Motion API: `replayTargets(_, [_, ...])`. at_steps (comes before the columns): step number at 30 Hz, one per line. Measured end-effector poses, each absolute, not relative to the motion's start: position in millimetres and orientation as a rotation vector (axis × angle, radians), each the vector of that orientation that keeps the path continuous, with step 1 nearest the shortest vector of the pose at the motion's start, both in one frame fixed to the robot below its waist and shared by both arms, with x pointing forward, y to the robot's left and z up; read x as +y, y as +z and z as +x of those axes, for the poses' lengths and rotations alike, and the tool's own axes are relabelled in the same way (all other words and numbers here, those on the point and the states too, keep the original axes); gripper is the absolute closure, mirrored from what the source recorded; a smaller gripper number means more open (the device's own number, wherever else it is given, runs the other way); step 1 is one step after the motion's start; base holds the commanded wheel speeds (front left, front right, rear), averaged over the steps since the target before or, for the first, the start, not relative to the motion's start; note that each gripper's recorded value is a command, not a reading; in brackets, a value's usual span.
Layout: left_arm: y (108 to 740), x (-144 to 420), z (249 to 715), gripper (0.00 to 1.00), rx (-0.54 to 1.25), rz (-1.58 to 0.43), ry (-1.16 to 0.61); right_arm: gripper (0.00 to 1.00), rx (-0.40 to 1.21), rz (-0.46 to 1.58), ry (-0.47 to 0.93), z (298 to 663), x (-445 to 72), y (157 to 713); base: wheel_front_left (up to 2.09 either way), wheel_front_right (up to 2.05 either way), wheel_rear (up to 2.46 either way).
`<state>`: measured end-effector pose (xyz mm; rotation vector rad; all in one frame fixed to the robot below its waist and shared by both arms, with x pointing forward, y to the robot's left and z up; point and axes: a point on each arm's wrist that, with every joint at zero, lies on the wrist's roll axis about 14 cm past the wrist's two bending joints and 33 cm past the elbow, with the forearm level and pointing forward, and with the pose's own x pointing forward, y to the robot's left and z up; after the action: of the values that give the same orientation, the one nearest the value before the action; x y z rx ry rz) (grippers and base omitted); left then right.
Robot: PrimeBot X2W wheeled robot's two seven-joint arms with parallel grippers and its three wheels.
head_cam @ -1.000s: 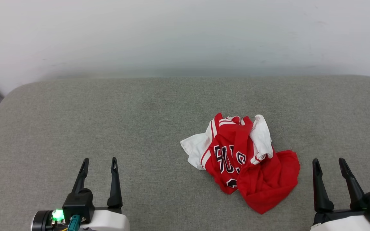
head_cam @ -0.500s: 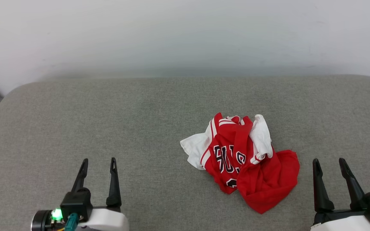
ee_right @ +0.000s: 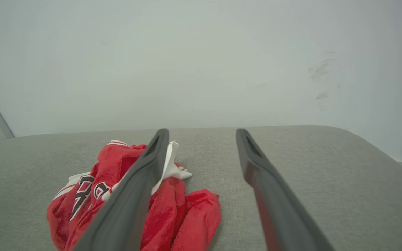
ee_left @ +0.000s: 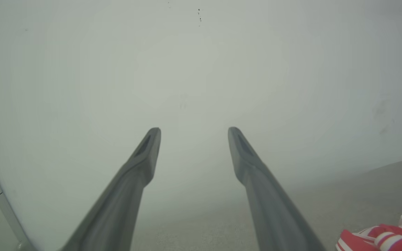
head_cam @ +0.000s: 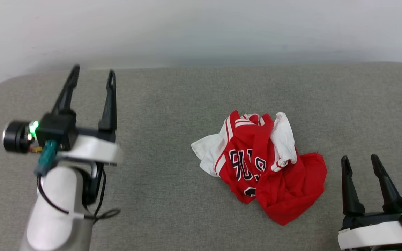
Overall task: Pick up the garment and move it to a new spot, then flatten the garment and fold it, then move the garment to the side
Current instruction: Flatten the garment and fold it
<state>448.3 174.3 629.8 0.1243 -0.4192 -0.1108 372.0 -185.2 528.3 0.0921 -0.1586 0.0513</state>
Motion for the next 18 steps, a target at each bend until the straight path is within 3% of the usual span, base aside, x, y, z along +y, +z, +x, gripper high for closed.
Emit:
replayTargets(9, [659, 133, 514, 0.00, -0.353, 0.170, -0.280, 0.00, -0.139, 0.080, 0.027, 383, -193, 521, 0.00, 0.00, 0.00])
replayTargets(18, [606, 54, 544, 0.00, 0.090, 0.238, -0.557, 0.00, -0.118, 0.067, 0.004, 391, -201, 513, 0.00, 0.00, 0.00])
